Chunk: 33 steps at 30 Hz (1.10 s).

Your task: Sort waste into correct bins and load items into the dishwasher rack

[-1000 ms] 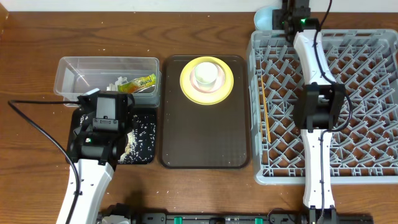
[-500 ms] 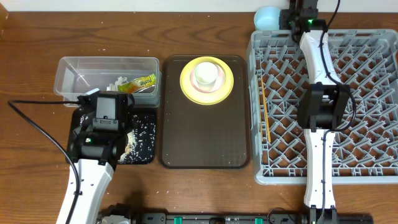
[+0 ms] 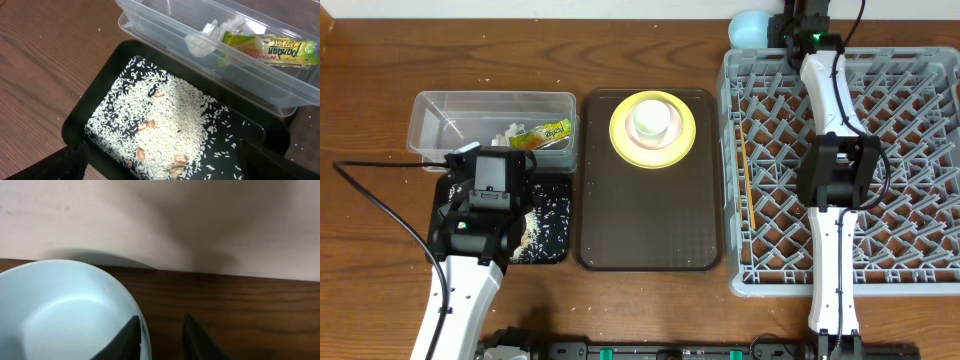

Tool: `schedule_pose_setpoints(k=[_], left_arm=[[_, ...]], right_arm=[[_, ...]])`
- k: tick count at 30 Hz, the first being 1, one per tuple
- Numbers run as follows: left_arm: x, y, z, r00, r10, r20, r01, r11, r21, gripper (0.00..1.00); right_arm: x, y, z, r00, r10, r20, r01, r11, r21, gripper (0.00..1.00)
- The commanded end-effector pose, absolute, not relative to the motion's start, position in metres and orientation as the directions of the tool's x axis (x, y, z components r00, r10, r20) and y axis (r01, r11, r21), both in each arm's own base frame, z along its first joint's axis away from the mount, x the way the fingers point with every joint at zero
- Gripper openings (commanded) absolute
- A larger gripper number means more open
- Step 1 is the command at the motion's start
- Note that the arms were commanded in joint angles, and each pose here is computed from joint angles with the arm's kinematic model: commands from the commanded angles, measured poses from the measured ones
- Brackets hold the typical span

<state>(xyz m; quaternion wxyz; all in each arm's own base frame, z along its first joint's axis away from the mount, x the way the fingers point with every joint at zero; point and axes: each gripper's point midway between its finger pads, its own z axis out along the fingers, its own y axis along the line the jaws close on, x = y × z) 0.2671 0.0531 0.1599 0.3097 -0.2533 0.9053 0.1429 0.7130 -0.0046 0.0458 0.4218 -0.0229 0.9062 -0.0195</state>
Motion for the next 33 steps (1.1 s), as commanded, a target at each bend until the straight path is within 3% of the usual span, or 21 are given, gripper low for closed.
schedule_pose_setpoints(k=[1, 4, 12, 20, 33], left_arm=[[0.269, 0.057, 0.167, -0.668, -0.366, -0.648, -0.556, 0.824, 0.108, 0.96], [0.269, 0.057, 0.167, -0.668, -0.367, -0.647, -0.556, 0.824, 0.107, 0.96], [0.269, 0.057, 0.167, -0.668, -0.367, -0.648, -0.557, 0.824, 0.108, 0.96], [0.269, 0.057, 0.167, -0.668, -0.367, -0.648, -0.557, 0.824, 0.108, 0.96], [0.269, 0.057, 0.167, -0.668, -0.367, -0.648, -0.557, 0.824, 0.108, 0.96]], right_arm=[[0.702, 0.000, -0.007, -0.714, -0.062, -0.697, -0.040, 0.998, -0.047, 0.15], [0.703, 0.000, -0.004, -0.708, -0.061, -0.704, -0.041, 0.998, -0.046, 0.01], [0.714, 0.014, 0.036, -0.647, -0.020, -0.762, -0.075, 0.996, 0.037, 0.01], [0.723, 0.020, 0.111, -0.552, 0.023, -0.833, -0.086, 0.993, 0.085, 0.01], [0.712, 0.023, 0.171, -0.516, 0.025, -0.856, -0.102, 0.991, 0.090, 0.01]])
